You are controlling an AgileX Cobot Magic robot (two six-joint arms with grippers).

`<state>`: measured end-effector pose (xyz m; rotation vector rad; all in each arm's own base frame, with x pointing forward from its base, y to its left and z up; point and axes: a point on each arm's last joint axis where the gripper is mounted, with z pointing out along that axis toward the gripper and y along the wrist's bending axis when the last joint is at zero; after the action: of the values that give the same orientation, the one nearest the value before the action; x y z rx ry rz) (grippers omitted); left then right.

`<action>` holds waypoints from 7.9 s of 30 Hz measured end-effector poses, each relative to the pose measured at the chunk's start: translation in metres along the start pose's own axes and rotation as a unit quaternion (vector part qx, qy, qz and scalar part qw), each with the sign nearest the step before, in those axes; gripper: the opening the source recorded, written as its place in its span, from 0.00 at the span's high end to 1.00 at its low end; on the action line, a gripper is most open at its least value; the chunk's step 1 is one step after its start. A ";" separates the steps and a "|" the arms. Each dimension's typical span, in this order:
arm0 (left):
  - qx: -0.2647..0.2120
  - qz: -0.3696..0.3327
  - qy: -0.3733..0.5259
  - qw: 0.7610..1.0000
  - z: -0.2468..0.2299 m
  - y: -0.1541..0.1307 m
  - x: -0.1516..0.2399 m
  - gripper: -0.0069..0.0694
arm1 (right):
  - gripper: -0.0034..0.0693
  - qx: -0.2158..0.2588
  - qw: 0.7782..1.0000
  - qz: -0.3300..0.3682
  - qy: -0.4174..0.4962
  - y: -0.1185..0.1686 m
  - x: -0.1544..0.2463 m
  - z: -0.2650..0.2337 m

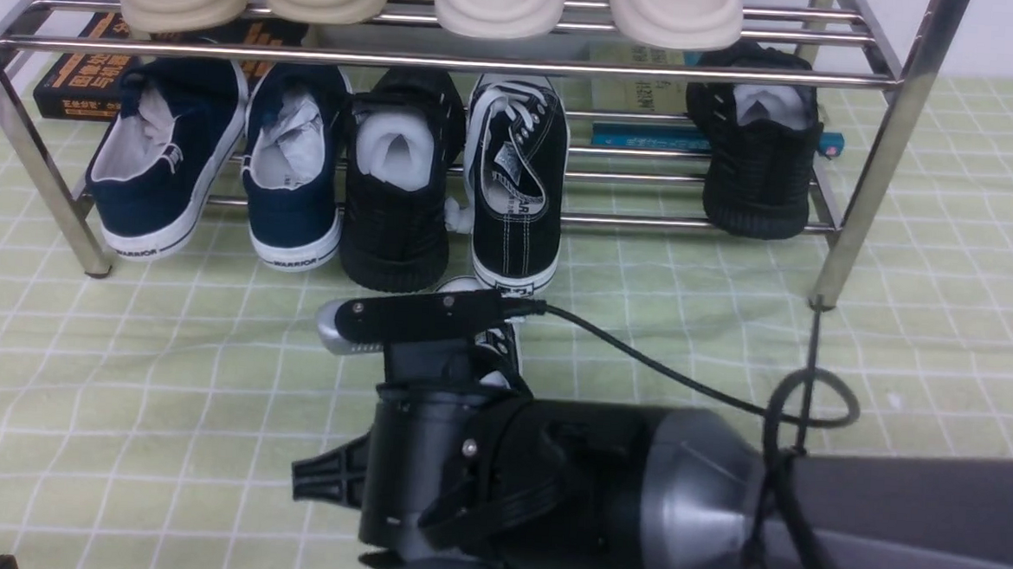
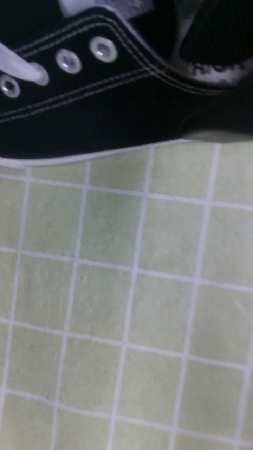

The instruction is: Take the shoes off the shelf with your hand from the green coffee tablecloth.

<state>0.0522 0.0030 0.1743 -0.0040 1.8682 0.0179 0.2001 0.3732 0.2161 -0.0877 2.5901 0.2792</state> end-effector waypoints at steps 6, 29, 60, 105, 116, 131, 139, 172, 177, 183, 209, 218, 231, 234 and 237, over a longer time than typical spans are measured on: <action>0.000 0.000 0.000 1.000 0.000 0.000 0.000 0.60 | 0.37 -0.036 0.998 -0.050 0.021 0.003 -0.019 -0.054; 0.000 0.000 0.000 1.000 0.000 0.000 0.000 0.60 | 0.88 -0.084 0.989 -0.085 -0.092 -0.072 -0.165 -0.065; 0.000 0.000 0.000 1.000 0.000 0.000 0.000 0.60 | 0.65 -0.073 0.982 -0.116 -0.132 -0.079 -0.175 0.046; 0.000 0.000 0.000 1.000 0.000 0.000 0.000 0.60 | 0.94 -0.073 0.937 -0.340 0.039 -0.097 -0.101 -0.101; 0.000 0.000 0.000 1.000 0.000 0.000 0.000 0.60 | 0.93 -0.020 0.942 -0.326 0.076 -0.096 -0.093 -0.058; 0.000 0.000 0.000 1.000 0.000 0.000 0.000 0.60 | 0.86 -0.069 0.940 -0.250 0.220 -0.083 -0.060 -0.015; 0.000 0.000 0.000 1.000 0.000 0.000 0.000 0.60 | 0.53 -0.068 0.941 -0.222 0.246 -0.079 -0.059 -0.024; 0.000 0.000 0.000 1.000 0.000 0.000 0.000 0.60 | 0.97 -0.226 0.929 -0.136 -0.261 -0.263 0.062 -0.207; 0.000 0.000 0.000 1.000 0.000 0.000 0.000 0.60 | 0.96 -0.230 0.917 -0.157 -0.285 -0.267 0.075 -0.186; 0.000 0.000 0.000 1.000 0.000 0.000 0.000 0.60 | 0.95 -0.223 0.920 -0.164 -0.278 -0.269 0.079 -0.179; 0.000 0.000 0.000 1.000 0.000 0.000 0.000 0.60 | 0.93 -0.168 0.925 -0.179 -0.291 -0.291 0.097 -0.164; 0.000 0.000 0.000 1.000 0.000 0.000 0.000 0.60 | 0.93 -0.021 0.933 -0.099 -0.346 -0.333 0.129 -0.144; 0.000 0.000 0.000 1.000 0.000 0.000 0.000 0.60 | 0.91 0.077 0.931 0.003 -0.358 -0.354 0.151 -0.119; 0.000 0.000 0.000 1.000 0.000 0.000 0.000 0.60 | 0.90 0.087 0.929 0.012 -0.358 -0.355 0.151 -0.119; 0.000 0.000 0.000 1.000 0.000 0.000 0.000 0.60 | 0.90 0.092 0.929 0.015 -0.359 -0.356 0.151 -0.120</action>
<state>0.0522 0.0030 0.1743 -0.0040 1.8682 0.0179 0.0520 -0.0011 0.1744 0.1063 1.8734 0.0544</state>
